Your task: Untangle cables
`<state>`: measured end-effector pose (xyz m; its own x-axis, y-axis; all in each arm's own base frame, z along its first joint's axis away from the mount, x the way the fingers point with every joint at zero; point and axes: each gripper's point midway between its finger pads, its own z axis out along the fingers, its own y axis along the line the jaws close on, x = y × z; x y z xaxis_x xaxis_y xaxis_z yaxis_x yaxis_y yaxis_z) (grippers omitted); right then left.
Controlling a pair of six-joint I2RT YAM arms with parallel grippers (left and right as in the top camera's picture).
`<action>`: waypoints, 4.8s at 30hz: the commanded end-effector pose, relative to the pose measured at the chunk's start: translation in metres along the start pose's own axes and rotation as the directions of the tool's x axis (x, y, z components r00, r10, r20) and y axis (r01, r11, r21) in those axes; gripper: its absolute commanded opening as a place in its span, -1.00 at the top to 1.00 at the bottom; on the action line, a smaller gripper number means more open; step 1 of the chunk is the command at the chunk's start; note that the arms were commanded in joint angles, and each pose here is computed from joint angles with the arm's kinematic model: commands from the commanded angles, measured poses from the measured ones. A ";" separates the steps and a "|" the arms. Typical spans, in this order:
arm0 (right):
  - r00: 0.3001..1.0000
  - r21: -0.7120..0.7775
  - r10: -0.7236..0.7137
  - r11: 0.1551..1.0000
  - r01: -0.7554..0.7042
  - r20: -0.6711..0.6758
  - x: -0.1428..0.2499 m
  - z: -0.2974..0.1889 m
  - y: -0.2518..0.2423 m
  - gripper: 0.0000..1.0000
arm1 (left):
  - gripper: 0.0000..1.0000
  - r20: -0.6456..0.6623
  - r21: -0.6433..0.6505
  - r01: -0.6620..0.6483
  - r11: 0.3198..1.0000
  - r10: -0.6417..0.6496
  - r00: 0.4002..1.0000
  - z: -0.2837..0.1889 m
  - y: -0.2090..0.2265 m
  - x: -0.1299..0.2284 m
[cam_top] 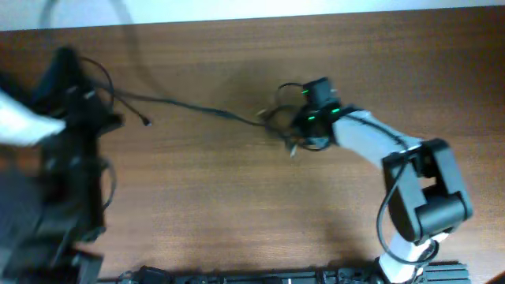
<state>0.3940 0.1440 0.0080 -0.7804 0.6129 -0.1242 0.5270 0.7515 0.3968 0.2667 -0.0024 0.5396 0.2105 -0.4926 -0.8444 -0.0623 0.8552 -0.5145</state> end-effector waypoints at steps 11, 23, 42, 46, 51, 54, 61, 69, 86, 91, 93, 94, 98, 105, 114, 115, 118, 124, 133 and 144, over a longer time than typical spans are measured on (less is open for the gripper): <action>0.998 0.197 -0.013 0.980 0.026 -0.067 -0.043 -0.027 -0.106 0.91 | 1.00 0.029 -0.218 -0.092 0.972 0.101 0.994 0.017 0.037 0.000; 0.994 0.219 -0.019 0.975 0.042 -0.103 -0.031 -0.026 -0.108 0.09 | 1.00 0.363 -0.111 -0.058 0.992 0.094 0.927 0.142 -0.016 0.009; 0.994 0.218 -0.019 0.975 0.042 -0.105 -0.030 -0.026 -0.108 0.10 | 1.00 -0.292 -0.055 -0.416 0.908 0.384 0.876 0.296 0.139 0.325; 0.994 0.219 -0.019 0.975 0.042 -0.105 -0.030 -0.026 -0.108 0.10 | 1.00 -0.407 0.043 -0.414 0.909 0.395 0.824 0.289 0.137 0.402; 0.994 0.219 -0.019 0.975 0.042 -0.105 -0.030 -0.026 -0.108 0.10 | 0.98 -0.499 0.168 -0.398 0.902 0.426 0.755 0.262 0.097 0.466; 0.994 0.219 -0.019 0.975 0.041 -0.104 -0.031 -0.026 -0.108 -0.25 | 0.05 -0.501 0.138 -0.438 0.888 0.444 0.743 0.256 0.091 0.472; 0.994 0.219 -0.019 0.975 0.042 -0.104 -0.030 -0.026 -0.108 -0.97 | -0.98 -0.566 -0.022 -0.574 0.819 0.463 0.682 0.230 0.103 0.407; 0.995 0.216 -0.020 0.976 0.042 -0.100 -0.031 -0.026 -0.107 -0.97 | -0.98 -0.576 0.037 -0.514 0.857 0.439 0.690 0.159 0.054 0.278; 0.995 0.211 -0.022 0.977 0.042 -0.095 -0.033 -0.026 -0.106 -0.97 | -0.98 -0.852 0.322 -0.226 0.920 0.385 0.355 0.043 0.032 0.324; 0.995 0.211 -0.022 0.977 0.042 -0.095 -0.033 -0.026 -0.106 -0.97 | -0.98 -0.862 0.335 -0.148 0.930 0.367 0.351 0.038 0.020 0.326; 0.995 0.211 -0.022 0.977 0.042 -0.095 -0.033 -0.026 -0.106 -0.97 | -0.98 -0.874 0.318 -0.115 0.941 0.339 0.349 0.035 0.017 0.327; 0.995 0.211 -0.022 0.977 0.042 -0.095 -0.033 -0.026 -0.106 -0.97 | -0.98 -0.875 0.317 -0.116 0.941 0.338 0.346 0.035 0.017 0.328; 0.995 0.211 -0.023 0.977 0.043 -0.095 -0.033 -0.026 -0.106 -0.97 | -0.98 -0.895 0.295 -0.115 0.949 0.316 0.314 0.026 0.021 0.331; 0.995 0.211 -0.022 0.977 0.042 -0.095 -0.033 -0.026 -0.106 -0.97 | -0.98 -0.906 0.319 -0.095 0.943 0.333 0.262 0.007 0.006 0.342; 0.997 0.106 -0.062 0.993 0.057 0.040 -0.066 -0.021 -0.079 -0.97 | -0.98 -0.897 0.384 -0.075 0.920 0.391 0.208 -0.016 -0.014 0.354; 0.996 0.090 -0.067 0.994 0.061 0.060 -0.071 -0.021 -0.075 -0.97 | -0.98 -0.896 0.386 -0.075 0.920 0.393 0.206 -0.017 -0.014 0.355; 0.994 0.073 -0.068 0.995 0.063 0.080 -0.075 -0.021 -0.070 -0.97 | -0.98 -0.896 0.387 -0.074 0.919 0.394 0.205 -0.017 -0.015 0.355; 0.990 -0.178 -0.079 0.982 0.058 -0.115 -0.039 -0.024 -0.029 -0.97 | -0.98 -0.893 0.390 -0.072 0.918 0.396 0.215 -0.015 -0.016 0.354; 0.908 -0.556 -0.378 0.800 0.224 -0.179 -0.006 -0.066 0.018 -0.97 | -0.98 -0.889 0.393 -0.069 0.917 0.398 0.225 -0.013 -0.018 0.354; 0.947 -0.332 -0.258 0.891 0.310 0.192 -0.057 -0.223 -0.045 -0.97 | -0.98 -0.872 0.449 -0.041 0.893 0.448 0.198 -0.013 -0.041 0.392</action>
<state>0.3603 0.0494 0.1826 -0.8572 0.4346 -0.2763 0.0991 0.6657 0.7396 0.3353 -0.2128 0.2509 -0.8175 0.1109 -0.5651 0.3584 0.8661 -0.3485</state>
